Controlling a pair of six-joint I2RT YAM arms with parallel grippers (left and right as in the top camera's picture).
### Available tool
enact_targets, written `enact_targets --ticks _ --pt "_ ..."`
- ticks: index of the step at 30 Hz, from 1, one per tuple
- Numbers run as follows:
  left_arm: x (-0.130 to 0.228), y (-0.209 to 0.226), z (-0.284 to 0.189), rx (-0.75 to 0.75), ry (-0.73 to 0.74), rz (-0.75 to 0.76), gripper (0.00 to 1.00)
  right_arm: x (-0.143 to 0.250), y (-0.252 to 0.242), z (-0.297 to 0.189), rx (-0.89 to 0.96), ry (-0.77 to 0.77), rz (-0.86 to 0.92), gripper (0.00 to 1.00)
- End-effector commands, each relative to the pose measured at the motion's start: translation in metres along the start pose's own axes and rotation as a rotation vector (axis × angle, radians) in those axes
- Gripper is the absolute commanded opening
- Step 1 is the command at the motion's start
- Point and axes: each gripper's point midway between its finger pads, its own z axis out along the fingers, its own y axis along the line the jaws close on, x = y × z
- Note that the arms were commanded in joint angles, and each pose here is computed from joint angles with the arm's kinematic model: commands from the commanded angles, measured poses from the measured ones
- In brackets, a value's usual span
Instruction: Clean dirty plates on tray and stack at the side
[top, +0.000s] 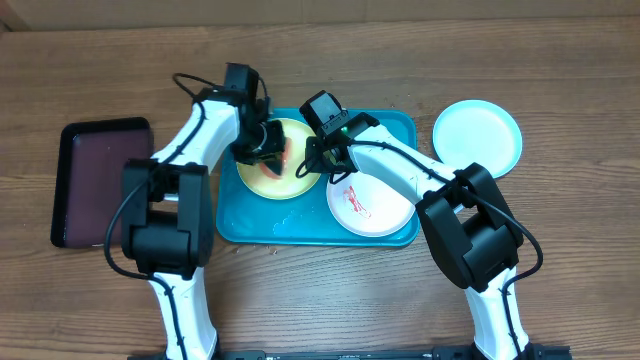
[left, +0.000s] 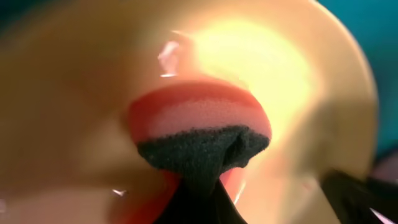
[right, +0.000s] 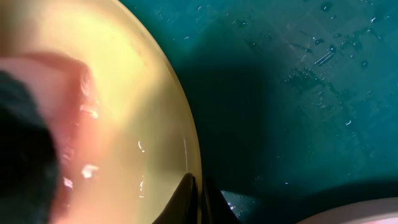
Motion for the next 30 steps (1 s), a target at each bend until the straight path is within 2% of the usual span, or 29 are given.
enact_targets --ticks 1,5,11,16,22,30 --pt "0.025 -0.029 0.018 0.142 0.112 0.118 0.04 0.005 -0.001 -0.001 0.012 0.004 -0.021 0.04" --pt "0.029 0.001 0.016 0.023 0.131 0.070 0.04 0.005 -0.001 -0.001 0.011 0.004 -0.021 0.04" --pt "0.035 0.087 -0.006 -0.412 0.128 -0.120 0.04 0.005 -0.001 -0.001 0.012 0.004 -0.021 0.04" --pt "0.032 0.117 -0.038 -0.598 0.090 -0.206 0.04 0.005 -0.002 -0.001 0.012 0.004 -0.021 0.04" --pt "0.002 0.101 -0.082 -0.587 -0.054 -0.220 0.04 0.005 -0.001 -0.001 0.012 0.005 -0.022 0.04" --pt "-0.019 0.059 -0.150 -0.368 -0.247 -0.245 0.04 -0.017 0.015 -0.033 -0.015 -0.055 -0.141 0.04"
